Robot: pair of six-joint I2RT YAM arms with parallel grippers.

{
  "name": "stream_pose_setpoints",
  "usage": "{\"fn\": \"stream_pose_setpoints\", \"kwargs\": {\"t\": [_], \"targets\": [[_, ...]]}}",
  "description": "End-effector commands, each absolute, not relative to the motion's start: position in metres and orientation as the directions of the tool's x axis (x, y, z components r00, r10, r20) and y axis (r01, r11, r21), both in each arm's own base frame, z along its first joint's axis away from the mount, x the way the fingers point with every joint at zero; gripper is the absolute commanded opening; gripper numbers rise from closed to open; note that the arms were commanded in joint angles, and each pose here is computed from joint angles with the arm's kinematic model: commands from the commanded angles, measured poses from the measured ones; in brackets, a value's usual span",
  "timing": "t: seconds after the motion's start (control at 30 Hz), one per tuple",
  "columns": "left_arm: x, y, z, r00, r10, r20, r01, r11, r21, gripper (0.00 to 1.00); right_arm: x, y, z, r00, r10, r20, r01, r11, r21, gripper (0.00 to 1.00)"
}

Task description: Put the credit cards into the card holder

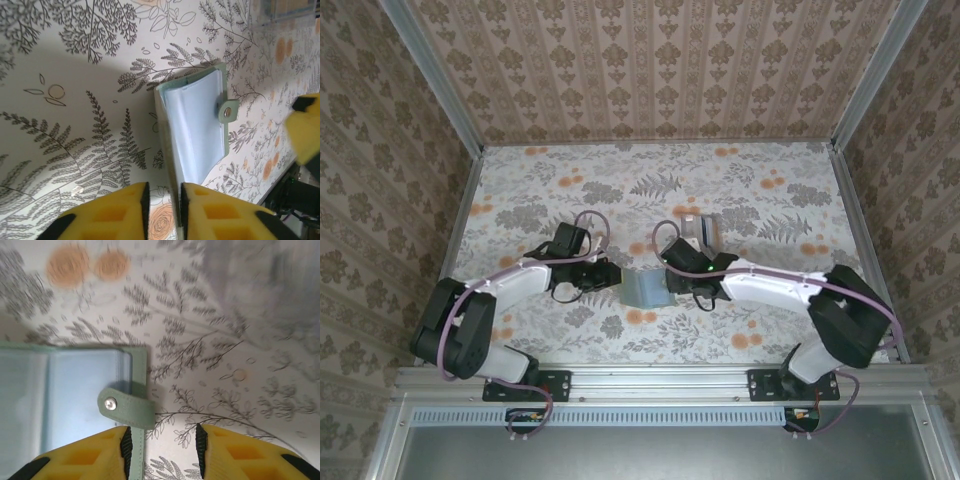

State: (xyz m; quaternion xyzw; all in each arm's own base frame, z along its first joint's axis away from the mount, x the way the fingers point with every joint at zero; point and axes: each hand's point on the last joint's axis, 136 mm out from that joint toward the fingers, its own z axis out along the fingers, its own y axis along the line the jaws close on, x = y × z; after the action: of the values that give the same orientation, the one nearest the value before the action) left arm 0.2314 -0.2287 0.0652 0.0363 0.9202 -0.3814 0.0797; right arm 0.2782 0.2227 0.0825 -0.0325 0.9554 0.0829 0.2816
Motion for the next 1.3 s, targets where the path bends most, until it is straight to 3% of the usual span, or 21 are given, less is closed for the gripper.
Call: {"fn": "stream_pose_setpoints", "kwargs": {"t": [0.0, 0.2, 0.37, 0.53, 0.77, 1.27], "targets": [[0.235, -0.228, 0.075, -0.98, 0.001, -0.198, 0.142, 0.702, -0.698, 0.33, 0.301, 0.191, 0.11, -0.798, 0.028, -0.601, -0.046, 0.993, 0.108, 0.45], [0.242, -0.221, 0.073, -0.978, -0.037, -0.205, 0.121, 0.698, -0.705, 0.38, 0.339, 0.164, 0.13, -0.814, -0.074, -0.576, -0.077, 0.997, -0.019, 0.63], [0.244, -0.22, 0.072, -0.976, -0.045, -0.213, 0.122, 0.697, -0.707, 0.38, 0.366, 0.154, 0.124, -0.822, -0.207, -0.531, -0.12, 0.974, -0.194, 0.68], [0.244, -0.22, 0.075, -0.976, -0.041, -0.215, 0.128, 0.689, -0.713, 0.38, 0.392, 0.157, 0.113, -0.82, -0.252, -0.513, -0.149, 0.961, -0.234, 0.72], [0.246, -0.221, 0.074, -0.975, -0.055, -0.213, 0.119, 0.684, -0.72, 0.37, 0.417, 0.145, 0.091, -0.844, -0.247, -0.476, -0.109, 0.948, -0.299, 0.71], [0.249, -0.219, 0.061, -0.982, -0.054, -0.183, 0.091, 0.713, -0.696, 0.34, 0.409, 0.107, 0.104, -0.848, -0.178, -0.499, 0.007, 0.938, -0.347, 0.62]]}}
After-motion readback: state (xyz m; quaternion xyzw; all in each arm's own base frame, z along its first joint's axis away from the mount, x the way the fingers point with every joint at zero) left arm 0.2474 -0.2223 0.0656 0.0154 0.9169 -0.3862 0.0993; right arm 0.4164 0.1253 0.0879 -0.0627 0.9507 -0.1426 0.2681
